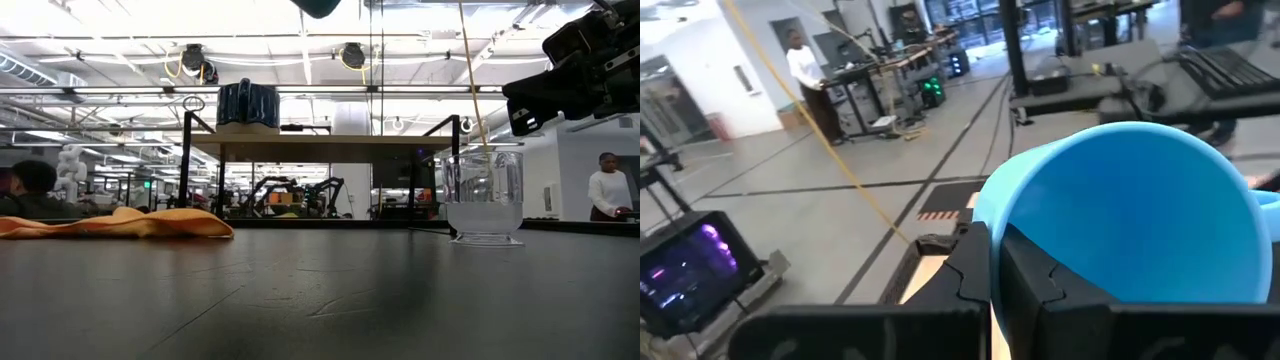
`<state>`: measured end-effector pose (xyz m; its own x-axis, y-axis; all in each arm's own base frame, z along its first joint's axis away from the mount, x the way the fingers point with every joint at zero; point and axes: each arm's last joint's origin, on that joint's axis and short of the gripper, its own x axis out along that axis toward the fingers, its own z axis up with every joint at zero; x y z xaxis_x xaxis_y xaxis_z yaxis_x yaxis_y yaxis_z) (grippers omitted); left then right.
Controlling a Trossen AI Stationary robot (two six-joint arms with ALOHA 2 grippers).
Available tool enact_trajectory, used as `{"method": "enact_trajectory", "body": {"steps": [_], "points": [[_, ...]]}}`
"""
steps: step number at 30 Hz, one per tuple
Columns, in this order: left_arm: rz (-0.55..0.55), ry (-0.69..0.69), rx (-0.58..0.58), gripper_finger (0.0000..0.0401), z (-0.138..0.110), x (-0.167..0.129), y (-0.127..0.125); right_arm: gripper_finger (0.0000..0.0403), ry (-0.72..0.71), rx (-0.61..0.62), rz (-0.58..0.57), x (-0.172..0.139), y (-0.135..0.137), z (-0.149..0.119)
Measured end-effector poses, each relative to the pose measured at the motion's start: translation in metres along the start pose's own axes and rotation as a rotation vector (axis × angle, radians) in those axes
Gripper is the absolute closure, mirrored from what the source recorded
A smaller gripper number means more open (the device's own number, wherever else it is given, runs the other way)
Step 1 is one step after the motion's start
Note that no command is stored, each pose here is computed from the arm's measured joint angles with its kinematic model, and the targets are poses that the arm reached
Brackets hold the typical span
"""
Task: Stack small to large cups/mugs on shelf
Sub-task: Put the blue mug on the shelf
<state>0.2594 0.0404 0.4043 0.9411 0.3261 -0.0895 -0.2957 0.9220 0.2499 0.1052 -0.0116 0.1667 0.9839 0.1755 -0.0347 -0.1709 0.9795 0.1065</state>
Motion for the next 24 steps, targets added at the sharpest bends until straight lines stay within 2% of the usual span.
{"method": "enact_trajectory", "body": {"steps": [12, 24], "points": [[0.002, 0.031, -0.036, 0.0397, 0.024, 0.036, 0.022, 0.0403, 0.000, -0.003, 0.000, 0.000, 0.000, 0.000], [0.115, 0.072, -0.066, 0.0397, 0.054, 0.043, 0.061, 0.0403, 0.000, -0.007, 0.000, 0.000, 0.000, 0.000]]}}
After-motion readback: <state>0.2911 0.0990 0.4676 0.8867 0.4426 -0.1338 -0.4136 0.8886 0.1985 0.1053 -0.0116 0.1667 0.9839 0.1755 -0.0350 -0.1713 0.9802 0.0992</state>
